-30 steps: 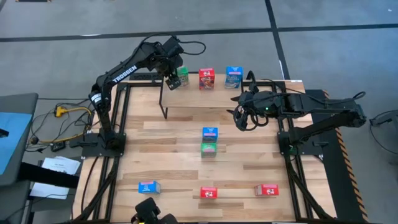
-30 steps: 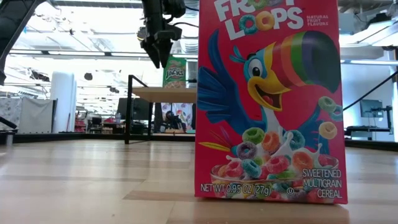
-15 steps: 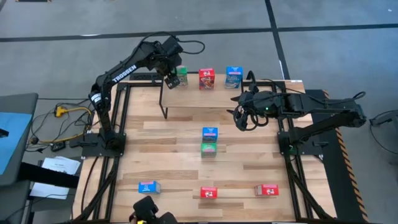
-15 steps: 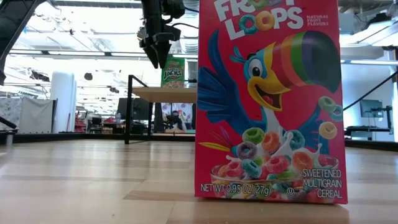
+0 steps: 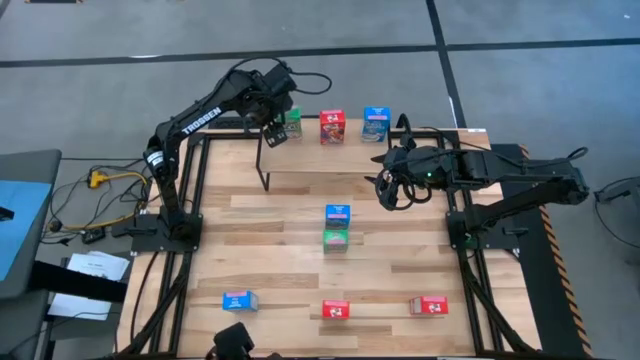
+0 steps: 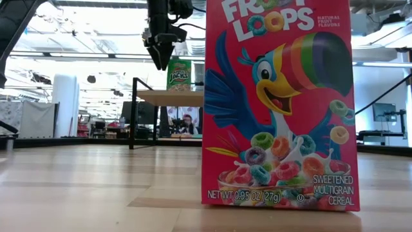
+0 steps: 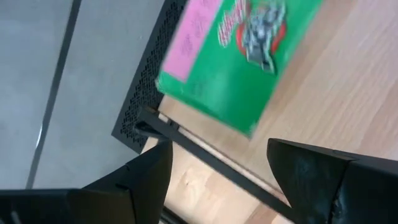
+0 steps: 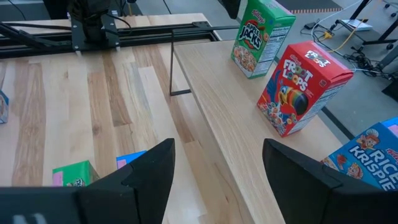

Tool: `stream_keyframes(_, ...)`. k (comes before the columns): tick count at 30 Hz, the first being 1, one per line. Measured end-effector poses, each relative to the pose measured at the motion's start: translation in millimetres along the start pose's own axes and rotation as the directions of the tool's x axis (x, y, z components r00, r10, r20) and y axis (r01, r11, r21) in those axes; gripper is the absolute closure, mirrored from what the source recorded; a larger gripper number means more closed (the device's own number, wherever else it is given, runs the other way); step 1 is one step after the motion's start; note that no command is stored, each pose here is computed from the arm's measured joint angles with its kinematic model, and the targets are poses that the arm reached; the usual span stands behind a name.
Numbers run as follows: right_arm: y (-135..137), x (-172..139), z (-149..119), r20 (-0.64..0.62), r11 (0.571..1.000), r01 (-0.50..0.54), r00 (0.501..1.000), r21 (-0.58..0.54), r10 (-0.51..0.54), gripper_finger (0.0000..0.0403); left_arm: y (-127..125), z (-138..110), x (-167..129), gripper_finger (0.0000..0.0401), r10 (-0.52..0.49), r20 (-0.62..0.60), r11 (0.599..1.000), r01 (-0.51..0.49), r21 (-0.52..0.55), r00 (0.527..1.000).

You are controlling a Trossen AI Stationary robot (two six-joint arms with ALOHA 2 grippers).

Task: Stack cereal on shelf
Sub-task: Put the top blue cereal box on the shelf aligned with the other blue cereal box

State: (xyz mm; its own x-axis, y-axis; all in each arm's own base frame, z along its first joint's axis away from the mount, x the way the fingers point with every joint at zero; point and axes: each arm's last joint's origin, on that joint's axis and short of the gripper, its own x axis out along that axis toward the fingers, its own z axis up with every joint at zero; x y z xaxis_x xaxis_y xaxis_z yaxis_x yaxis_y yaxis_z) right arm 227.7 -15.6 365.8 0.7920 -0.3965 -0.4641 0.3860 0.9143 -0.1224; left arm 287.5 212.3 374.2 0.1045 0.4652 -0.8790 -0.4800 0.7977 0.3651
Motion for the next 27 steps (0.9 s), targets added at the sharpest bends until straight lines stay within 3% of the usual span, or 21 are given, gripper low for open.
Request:
stream_keyframes(14,0.0,-0.1,0.0,0.001,1.000,0.000,1.000,0.000,0.000,0.0135,-4.3,-15.3,-9.2,0.0150,0.029,-0.121,0.999,-0.032,-0.026,0.992)
stream_keyframes(27,0.0,-0.1,0.1,0.001,1.000,0.000,1.000,0.000,0.000,0.0135,-26.2,-35.5,-77.5,0.0150,-0.001,0.093,1.000,0.003,-0.029,0.996)
